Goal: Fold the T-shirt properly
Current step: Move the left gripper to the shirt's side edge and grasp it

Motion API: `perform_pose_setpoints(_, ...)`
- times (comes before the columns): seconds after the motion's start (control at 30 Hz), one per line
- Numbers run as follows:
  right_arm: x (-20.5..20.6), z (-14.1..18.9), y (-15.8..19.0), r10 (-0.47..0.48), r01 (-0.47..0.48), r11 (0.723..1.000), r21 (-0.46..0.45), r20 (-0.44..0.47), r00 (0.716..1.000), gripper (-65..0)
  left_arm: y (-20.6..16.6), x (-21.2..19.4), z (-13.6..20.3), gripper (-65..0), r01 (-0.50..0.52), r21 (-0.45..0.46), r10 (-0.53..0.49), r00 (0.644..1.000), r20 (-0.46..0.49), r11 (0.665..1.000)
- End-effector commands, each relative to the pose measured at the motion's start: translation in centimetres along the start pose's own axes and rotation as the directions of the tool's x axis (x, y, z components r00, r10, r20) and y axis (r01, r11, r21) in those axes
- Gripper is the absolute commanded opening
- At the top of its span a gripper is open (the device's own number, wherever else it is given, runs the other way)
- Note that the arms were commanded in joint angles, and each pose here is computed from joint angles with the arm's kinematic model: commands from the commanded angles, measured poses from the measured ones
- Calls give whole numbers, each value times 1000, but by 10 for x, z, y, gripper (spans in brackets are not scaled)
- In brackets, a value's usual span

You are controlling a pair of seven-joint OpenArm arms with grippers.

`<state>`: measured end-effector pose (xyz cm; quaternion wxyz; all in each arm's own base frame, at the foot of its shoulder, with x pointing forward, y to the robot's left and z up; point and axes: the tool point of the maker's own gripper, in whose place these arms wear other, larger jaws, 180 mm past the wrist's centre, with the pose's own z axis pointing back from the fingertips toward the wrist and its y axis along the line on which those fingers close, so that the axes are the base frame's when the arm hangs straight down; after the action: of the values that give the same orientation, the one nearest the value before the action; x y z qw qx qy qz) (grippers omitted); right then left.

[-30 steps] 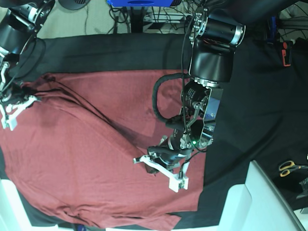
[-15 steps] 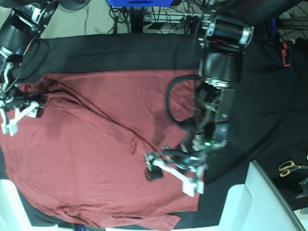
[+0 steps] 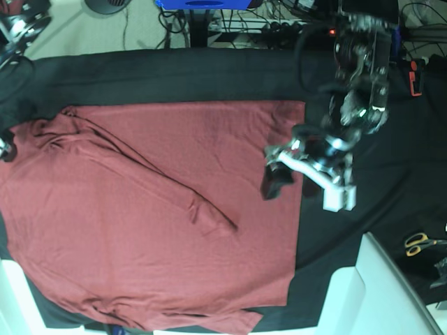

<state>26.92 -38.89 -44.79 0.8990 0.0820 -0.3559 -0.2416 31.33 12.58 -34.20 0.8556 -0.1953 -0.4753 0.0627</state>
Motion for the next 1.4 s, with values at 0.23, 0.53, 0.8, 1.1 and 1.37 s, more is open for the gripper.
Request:
perform_pose_setpoints(0.23,21,4,-35,-159,156,987,32,100,982,-203,51,-48,61,-405,-263,74,268,961,-67,962)
perform_pose_setpoints(0.53,-9,-7,-31,-228,226,973,51,48,972,-206,61,-106,83,-400,-315,162,340,925,-170,935)
perform_pose_setpoints(0.8,-21,-14,-23,-253,250,966,65,39,967,-209,40,-133,87,-61,-335,144,362,901,-241,931)
perform_pose_setpoints(1.1,-37,-24,1,-200,201,973,117,-18,980,-212,23,-141,82,-18,-373,123,392,887,-245,920)
perform_pose_setpoints(1.37,-34,-23,-1,-195,195,974,112,-15,981,-477,38,-163,80,-10,-416,191,454,855,-252,889)
